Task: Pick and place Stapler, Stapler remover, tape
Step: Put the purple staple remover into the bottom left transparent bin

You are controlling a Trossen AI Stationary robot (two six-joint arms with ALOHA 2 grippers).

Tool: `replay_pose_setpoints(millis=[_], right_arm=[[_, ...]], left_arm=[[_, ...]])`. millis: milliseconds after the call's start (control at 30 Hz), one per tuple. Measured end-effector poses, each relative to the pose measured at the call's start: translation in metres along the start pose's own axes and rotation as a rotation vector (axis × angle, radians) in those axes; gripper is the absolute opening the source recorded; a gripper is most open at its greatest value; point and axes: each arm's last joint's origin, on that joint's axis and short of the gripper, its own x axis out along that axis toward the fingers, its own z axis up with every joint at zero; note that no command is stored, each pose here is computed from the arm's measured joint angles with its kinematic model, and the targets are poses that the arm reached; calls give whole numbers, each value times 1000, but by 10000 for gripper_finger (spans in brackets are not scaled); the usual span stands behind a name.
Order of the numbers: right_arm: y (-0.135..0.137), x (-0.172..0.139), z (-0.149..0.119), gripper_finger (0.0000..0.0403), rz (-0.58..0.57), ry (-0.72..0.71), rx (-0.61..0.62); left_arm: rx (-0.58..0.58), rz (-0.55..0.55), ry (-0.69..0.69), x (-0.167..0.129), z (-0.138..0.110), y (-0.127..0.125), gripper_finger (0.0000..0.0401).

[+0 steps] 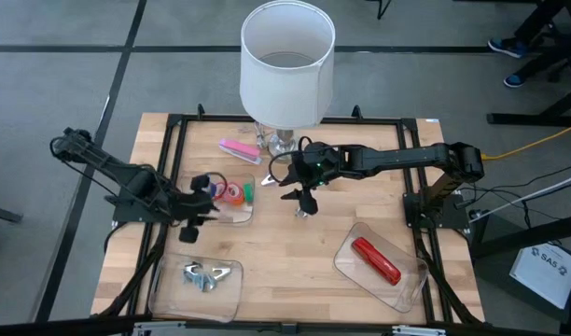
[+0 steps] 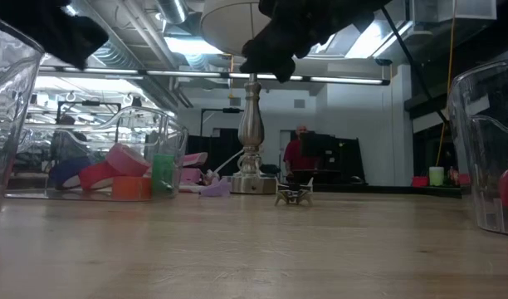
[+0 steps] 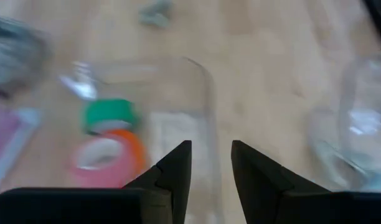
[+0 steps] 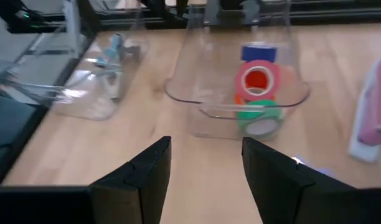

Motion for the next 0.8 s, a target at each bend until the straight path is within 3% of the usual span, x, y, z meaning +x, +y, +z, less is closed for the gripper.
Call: replay_pose_setpoints(millis=[333,500,800], right_arm=[[-4,0,0,197,-135,7,-76],[-6,1,-1,197,-198,19,-97],[-11,20,-11,197,-195,55,-92]], left_arm=[[-44,321,-200,-10,12,21,108],[-15,377,-275,-9,23,24,108],[16,421,-336,3,40,28,106]])
